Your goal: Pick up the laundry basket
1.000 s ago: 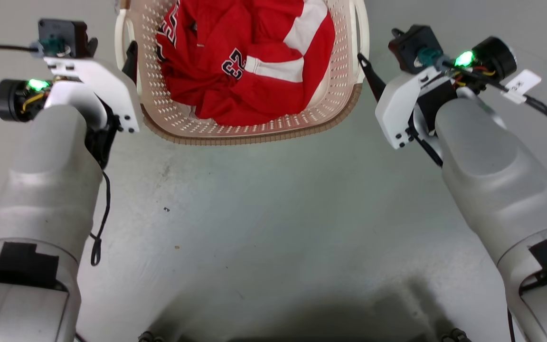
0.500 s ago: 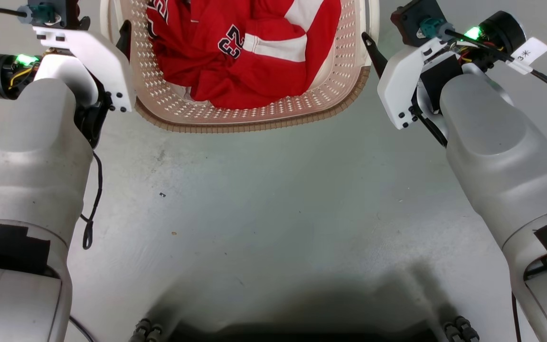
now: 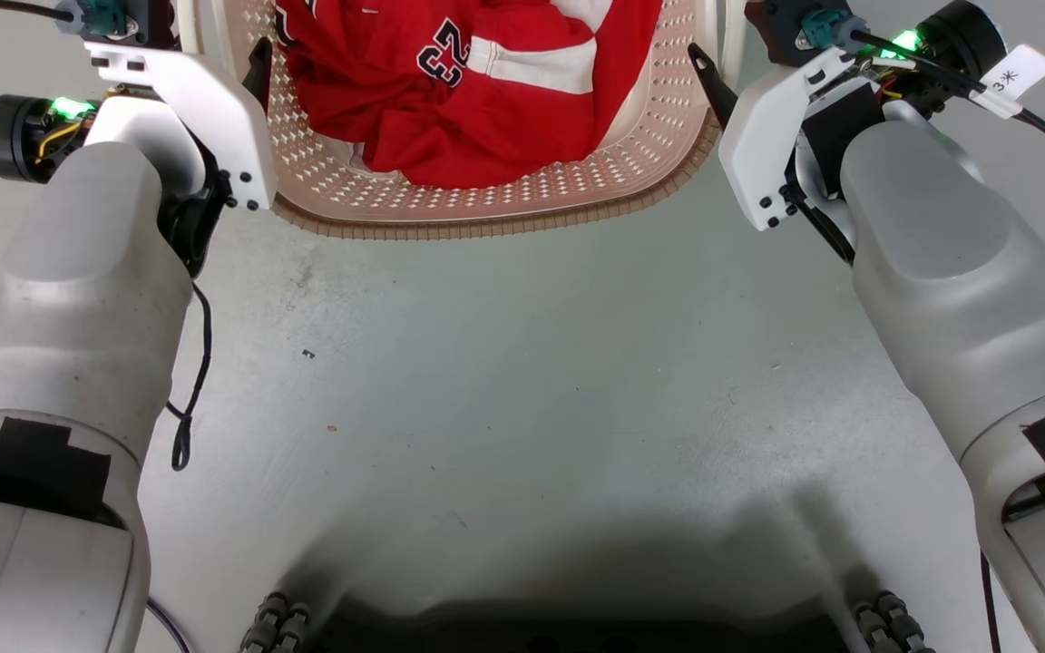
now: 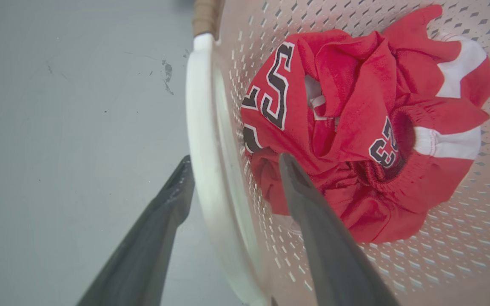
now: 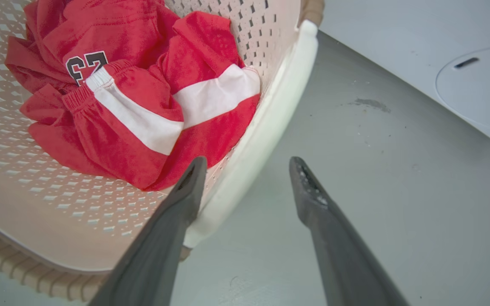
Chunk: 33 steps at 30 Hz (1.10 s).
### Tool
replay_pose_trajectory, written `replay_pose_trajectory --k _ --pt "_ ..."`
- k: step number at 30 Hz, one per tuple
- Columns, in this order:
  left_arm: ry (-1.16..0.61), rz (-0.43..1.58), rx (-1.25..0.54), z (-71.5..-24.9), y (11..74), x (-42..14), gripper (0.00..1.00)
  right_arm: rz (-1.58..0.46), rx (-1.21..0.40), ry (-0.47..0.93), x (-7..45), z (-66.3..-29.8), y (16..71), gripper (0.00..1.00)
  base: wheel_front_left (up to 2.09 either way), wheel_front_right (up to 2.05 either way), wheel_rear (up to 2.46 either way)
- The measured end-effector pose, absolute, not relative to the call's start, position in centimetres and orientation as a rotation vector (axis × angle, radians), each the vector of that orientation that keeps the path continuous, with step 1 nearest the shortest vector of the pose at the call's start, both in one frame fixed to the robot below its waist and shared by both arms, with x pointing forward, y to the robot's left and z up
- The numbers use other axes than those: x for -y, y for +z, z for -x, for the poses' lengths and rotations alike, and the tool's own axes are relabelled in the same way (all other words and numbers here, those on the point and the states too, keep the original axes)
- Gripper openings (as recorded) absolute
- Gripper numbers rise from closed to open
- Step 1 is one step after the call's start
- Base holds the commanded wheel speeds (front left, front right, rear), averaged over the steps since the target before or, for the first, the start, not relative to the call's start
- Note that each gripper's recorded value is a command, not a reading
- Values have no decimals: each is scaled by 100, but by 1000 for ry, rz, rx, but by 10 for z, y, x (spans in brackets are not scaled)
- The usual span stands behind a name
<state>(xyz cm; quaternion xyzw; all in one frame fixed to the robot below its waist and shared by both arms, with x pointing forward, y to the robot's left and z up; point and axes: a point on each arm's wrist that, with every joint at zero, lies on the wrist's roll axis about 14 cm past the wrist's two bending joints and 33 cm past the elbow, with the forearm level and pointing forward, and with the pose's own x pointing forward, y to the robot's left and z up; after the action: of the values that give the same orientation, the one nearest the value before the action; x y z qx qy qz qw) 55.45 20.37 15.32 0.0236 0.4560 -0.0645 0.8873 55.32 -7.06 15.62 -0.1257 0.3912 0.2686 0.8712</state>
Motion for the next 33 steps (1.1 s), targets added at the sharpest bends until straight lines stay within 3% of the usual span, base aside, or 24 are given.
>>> replay_pose_trajectory --k 5,6,7,8,24,33 --pt "-145 -46 -976 -550 146 -199 100 261 -842 556 73 -550 149 100 0 0 0" --pt "-150 -48 -984 -549 144 -198 73 261 -849 555 73 -549 147 53 0 0 0" --pt "-153 -50 -987 -548 143 -197 23 260 -852 554 73 -549 147 14 0 0 0" --pt "-156 -52 -989 -548 143 -197 0 262 -852 555 73 -549 146 0 0 0 0" --pt "-166 -26 -979 -551 164 -188 0 265 -835 548 71 -555 167 0 0 0 0" --pt "-177 -14 -1009 -540 191 -184 0 280 -889 545 73 -539 194 0 0 0 0"
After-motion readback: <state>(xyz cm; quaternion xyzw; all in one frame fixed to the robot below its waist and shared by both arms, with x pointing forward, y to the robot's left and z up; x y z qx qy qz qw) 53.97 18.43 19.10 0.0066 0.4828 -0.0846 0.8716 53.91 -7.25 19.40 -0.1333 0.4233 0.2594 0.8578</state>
